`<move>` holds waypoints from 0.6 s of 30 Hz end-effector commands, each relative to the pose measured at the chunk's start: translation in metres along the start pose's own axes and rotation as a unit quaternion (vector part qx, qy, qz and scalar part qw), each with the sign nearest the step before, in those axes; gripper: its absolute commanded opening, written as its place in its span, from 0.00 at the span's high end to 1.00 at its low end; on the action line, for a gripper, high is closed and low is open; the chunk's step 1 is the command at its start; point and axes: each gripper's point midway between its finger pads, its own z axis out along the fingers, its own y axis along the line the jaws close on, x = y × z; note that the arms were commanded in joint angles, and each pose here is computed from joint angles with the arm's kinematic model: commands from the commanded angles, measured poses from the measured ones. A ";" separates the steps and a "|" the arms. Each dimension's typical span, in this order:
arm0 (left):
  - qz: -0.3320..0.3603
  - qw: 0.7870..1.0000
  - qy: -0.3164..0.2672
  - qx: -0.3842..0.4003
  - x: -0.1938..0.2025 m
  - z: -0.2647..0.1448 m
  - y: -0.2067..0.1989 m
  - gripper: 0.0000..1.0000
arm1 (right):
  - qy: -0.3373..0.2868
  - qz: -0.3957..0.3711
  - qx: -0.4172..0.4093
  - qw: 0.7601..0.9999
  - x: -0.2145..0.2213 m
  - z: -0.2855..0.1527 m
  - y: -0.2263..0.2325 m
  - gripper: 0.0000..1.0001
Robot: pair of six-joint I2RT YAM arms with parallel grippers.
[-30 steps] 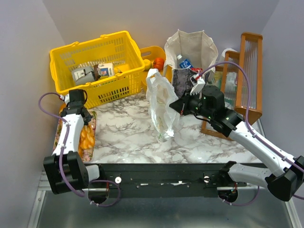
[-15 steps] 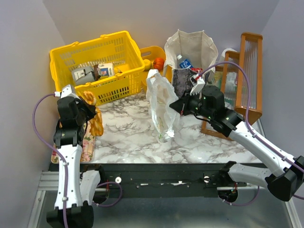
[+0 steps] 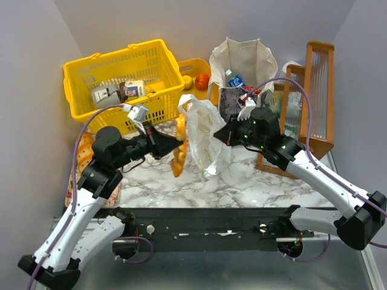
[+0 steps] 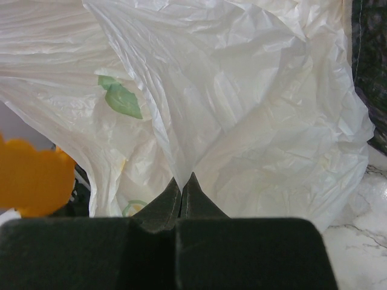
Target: Place the mixed food into the grocery bags and tie them
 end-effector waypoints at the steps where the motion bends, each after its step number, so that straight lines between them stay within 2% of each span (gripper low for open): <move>1: 0.013 0.987 0.022 0.156 -0.008 0.005 -0.087 1.00 | -0.016 -0.007 0.001 1.000 -0.014 -0.004 0.005 0.99; 4: 0.009 0.979 0.047 0.200 -0.001 0.008 -0.114 1.00 | -0.017 -0.005 0.003 1.000 -0.014 -0.005 0.004 0.99; 7: 0.015 0.973 0.026 0.230 -0.005 0.020 -0.128 1.00 | -0.015 -0.005 0.003 1.000 -0.014 -0.004 0.005 0.99; 11: 0.044 0.978 0.009 0.206 -0.010 0.053 -0.115 1.00 | -0.010 -0.006 -0.002 1.000 -0.012 -0.005 0.006 0.99; 15: 0.079 0.978 -0.039 0.190 -0.034 0.068 -0.113 1.00 | -0.009 -0.005 -0.001 1.000 -0.009 -0.007 0.005 0.99; 18: 0.097 0.978 -0.051 0.176 -0.037 0.082 -0.105 1.00 | -0.008 -0.005 -0.001 1.000 -0.007 -0.007 0.004 0.99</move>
